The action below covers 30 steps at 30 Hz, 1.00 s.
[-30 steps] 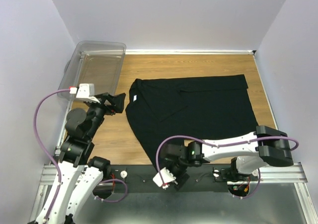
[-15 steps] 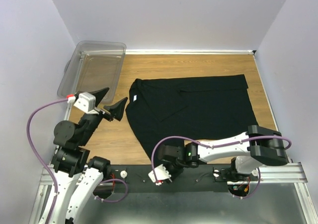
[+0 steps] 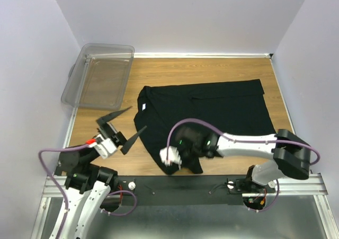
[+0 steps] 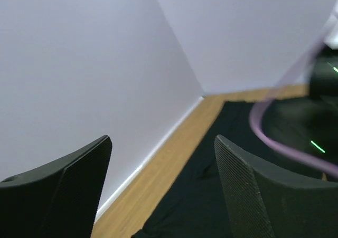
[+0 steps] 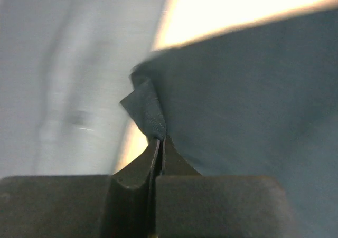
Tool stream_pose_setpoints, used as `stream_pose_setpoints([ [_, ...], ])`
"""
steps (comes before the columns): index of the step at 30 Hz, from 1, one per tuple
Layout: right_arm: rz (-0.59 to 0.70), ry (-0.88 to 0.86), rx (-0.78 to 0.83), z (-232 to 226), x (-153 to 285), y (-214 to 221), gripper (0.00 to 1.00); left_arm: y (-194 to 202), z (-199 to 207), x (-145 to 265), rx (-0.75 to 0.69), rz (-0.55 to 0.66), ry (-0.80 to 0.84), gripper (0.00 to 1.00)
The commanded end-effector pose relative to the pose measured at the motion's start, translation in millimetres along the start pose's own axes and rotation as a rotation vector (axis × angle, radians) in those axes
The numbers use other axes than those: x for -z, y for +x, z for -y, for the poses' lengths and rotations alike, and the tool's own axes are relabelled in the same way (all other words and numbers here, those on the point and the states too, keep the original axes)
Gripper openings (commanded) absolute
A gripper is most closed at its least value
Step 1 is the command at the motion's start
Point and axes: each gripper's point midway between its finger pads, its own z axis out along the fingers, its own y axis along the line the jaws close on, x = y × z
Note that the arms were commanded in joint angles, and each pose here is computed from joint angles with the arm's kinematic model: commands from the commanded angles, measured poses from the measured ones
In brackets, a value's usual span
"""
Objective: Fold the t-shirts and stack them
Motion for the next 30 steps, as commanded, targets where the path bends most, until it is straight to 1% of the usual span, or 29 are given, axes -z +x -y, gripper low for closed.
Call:
stream_pose_setpoints([
  [1,0.205,0.086,-0.139,52,52,-24,0.03,36,51,4,-0.093,-0.002,0.304,0.83],
  [2,0.221,0.089,-0.155,56,58,-22,0.01,43,59,6,-0.091,-0.003,0.347,0.81],
  [3,0.253,0.079,-0.181,62,65,-18,0.01,47,64,8,-0.091,-0.003,0.372,0.78],
  [5,0.264,0.070,-0.222,67,69,-8,0.01,58,80,12,-0.078,0.010,0.443,0.77],
  [6,0.281,0.050,-0.218,66,71,-9,0.01,63,86,13,-0.056,0.009,0.468,0.69],
  [8,0.284,0.031,-0.246,69,70,-5,0.01,75,101,14,0.001,0.003,0.503,0.67],
  [9,0.303,0.015,-0.259,72,73,-7,0.01,81,100,11,0.020,-0.017,0.480,0.60],
  [10,0.312,0.005,-0.264,73,73,-8,0.01,83,112,11,0.051,-0.011,0.506,0.60],
  [11,0.313,-0.012,-0.281,72,73,-7,0.01,87,116,9,0.068,-0.022,0.508,0.59],
  [12,0.333,-0.026,-0.275,72,75,-13,0.01,98,116,5,0.087,-0.060,0.488,0.58],
  [13,0.338,-0.035,-0.279,71,75,-14,0.01,97,130,3,0.107,-0.054,0.528,0.55],
  [14,0.342,-0.036,-0.287,71,77,-13,0.01,108,135,-3,0.140,-0.104,0.533,0.52],
  [15,0.348,-0.039,-0.288,72,77,-15,0.01,114,134,-9,0.135,-0.138,0.502,0.51],
  [17,0.357,-0.038,-0.300,74,80,-13,0.01,117,141,-20,0.134,-0.175,0.513,0.50],
  [18,0.366,-0.042,-0.308,74,82,-14,0.01,124,165,-22,0.136,-0.206,0.592,0.50],
  [19,0.374,-0.042,-0.312,75,84,-15,0.01,129,163,-31,0.111,-0.248,0.564,0.50],
  [20,0.378,-0.043,-0.323,76,85,-13,0.01,148,178,-30,0.113,-0.327,0.602,0.50],
  [21,0.386,-0.045,-0.319,75,87,-14,0.00,154,184,-33,0.095,-0.367,0.598,0.48],
  [22,0.388,-0.041,-0.322,75,88,-13,0.00,154,185,-39,0.088,-0.380,0.600,0.46],
  [24,0.398,-0.040,-0.328,76,92,-13,0.01,167,192,-38,0.085,-0.440,0.619,0.43],
  [28,0.424,-0.041,-0.331,76,98,-12,0.00,161,189,-39,0.045,-0.418,0.614,0.44],
  [30,0.437,-0.040,-0.336,77,102,-10,0.01,155,182,-37,0.013,-0.399,0.600,0.47],
])
